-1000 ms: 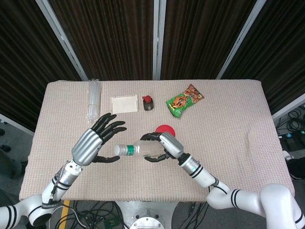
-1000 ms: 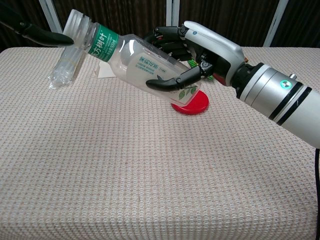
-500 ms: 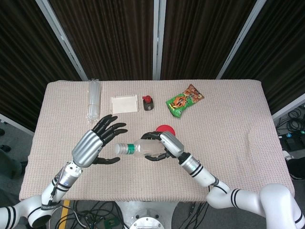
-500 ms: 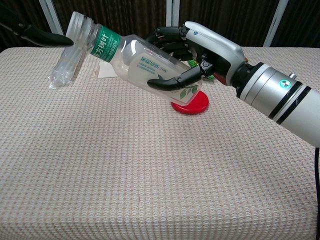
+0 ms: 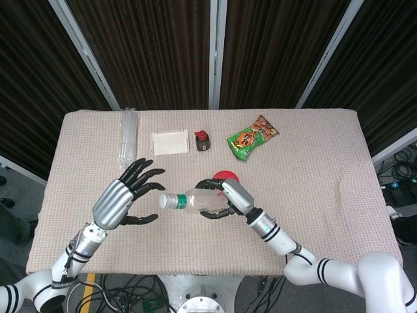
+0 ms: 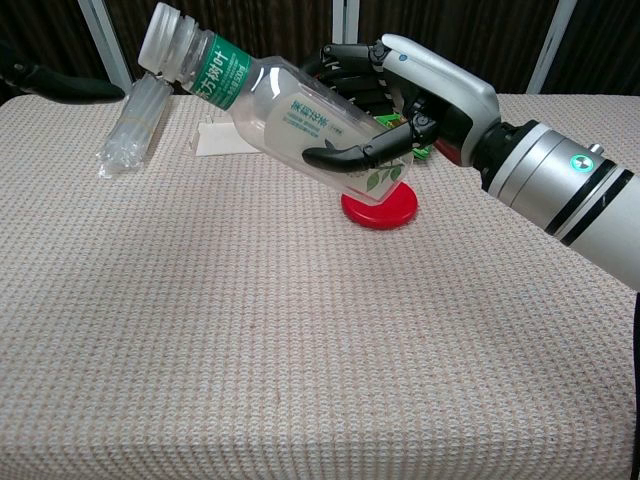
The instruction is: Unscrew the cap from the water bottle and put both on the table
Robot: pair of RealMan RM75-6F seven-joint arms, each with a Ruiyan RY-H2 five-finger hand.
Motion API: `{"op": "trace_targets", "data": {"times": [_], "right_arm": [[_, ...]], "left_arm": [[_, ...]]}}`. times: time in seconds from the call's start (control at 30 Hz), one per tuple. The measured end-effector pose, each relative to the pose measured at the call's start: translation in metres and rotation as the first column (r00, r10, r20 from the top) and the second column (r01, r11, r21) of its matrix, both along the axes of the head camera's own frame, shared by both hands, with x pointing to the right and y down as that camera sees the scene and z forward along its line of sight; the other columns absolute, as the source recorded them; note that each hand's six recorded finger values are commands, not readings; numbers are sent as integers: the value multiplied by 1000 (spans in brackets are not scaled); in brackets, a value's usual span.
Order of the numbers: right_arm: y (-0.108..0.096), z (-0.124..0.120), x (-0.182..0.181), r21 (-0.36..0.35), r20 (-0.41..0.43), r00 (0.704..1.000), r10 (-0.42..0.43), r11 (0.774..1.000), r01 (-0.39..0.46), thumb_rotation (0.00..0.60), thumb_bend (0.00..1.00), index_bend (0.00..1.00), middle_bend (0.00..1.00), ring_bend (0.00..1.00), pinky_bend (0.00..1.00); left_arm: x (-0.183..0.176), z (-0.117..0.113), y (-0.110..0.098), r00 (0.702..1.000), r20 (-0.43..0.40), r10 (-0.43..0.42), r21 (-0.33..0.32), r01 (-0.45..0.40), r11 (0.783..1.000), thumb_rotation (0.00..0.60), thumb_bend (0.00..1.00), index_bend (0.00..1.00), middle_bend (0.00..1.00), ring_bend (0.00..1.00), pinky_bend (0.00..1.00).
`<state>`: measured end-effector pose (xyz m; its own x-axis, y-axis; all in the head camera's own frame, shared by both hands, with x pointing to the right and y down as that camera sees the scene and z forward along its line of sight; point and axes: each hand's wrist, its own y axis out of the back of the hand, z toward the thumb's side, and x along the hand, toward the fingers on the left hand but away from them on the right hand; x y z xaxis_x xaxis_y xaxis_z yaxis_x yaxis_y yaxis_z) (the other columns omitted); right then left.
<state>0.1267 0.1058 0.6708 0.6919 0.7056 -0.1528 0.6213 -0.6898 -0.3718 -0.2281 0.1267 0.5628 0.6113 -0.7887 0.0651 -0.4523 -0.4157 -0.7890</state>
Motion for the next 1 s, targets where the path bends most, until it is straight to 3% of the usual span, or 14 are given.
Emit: {"op": "trace_targets", "data": {"times": [0.43, 1.0], "right_arm": [[1, -1, -1, -3, 10, 1000, -1, 1000, 1, 600, 397, 648, 548, 428, 490], [2, -2, 1, -5, 12, 1000, 0, 1000, 0, 600, 399, 649, 550, 429, 495]], "left_arm": [[7, -2, -2, 1000, -12, 19, 5, -19, 1000, 600, 243, 355, 152, 0, 0], [12, 1, -1, 999, -17, 30, 2, -30, 1000, 600, 287, 390, 152, 0, 0]]}}
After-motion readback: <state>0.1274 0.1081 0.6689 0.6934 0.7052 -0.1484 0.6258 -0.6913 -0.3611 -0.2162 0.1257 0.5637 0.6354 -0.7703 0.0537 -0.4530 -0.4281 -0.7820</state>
